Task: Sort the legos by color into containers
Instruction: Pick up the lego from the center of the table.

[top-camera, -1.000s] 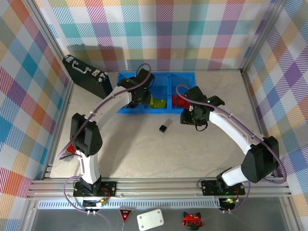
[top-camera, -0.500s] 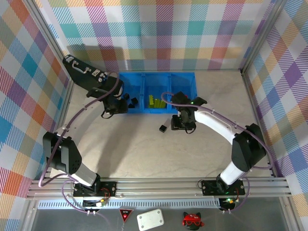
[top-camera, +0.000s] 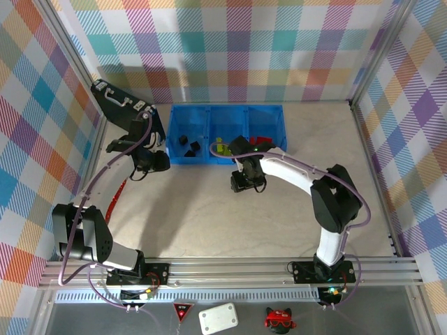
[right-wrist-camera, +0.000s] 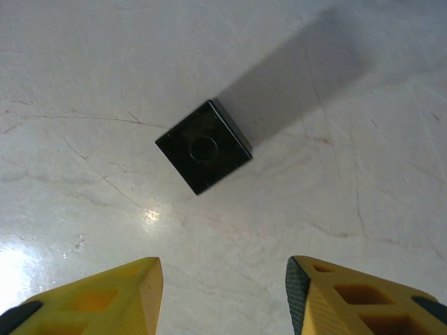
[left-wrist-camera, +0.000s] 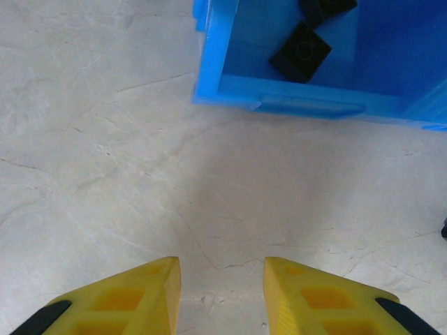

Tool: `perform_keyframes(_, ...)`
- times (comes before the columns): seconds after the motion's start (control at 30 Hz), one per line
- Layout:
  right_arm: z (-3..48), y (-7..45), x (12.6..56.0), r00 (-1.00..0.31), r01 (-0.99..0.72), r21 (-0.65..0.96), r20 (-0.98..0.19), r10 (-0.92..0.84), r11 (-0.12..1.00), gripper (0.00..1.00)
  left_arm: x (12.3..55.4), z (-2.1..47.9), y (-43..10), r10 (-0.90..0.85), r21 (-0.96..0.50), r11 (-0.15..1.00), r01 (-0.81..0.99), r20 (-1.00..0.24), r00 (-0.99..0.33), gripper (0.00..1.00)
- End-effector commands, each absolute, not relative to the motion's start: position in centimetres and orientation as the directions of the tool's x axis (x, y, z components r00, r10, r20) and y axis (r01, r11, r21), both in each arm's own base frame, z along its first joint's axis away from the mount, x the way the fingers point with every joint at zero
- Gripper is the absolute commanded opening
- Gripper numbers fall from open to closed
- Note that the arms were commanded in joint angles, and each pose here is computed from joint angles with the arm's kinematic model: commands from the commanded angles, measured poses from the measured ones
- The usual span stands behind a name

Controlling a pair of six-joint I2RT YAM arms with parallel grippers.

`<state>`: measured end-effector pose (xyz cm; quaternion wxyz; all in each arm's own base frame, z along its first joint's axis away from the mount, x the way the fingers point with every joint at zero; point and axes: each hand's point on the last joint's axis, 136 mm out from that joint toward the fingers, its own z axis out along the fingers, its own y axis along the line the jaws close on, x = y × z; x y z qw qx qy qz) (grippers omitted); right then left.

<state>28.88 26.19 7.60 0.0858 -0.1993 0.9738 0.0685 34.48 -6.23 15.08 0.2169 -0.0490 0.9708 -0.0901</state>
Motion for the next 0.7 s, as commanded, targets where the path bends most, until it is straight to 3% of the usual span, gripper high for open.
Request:
perform_keyframes(0.0,7.4,27.4,29.9,-0.829,-0.538,0.065,-0.223,-0.513,0.84,0.52,35.4,15.7,-6.5,-0.12,-0.228,0.973,-0.015,-0.45,-0.885,0.36)
perform_keyframes(0.67,3.6,29.8,32.4,-0.789,-0.605,0.029,-0.162,-0.593,0.796,0.55,35.7,15.2,-5.7,-0.152,-0.239,0.97,-0.049,-0.434,-0.888,0.36)
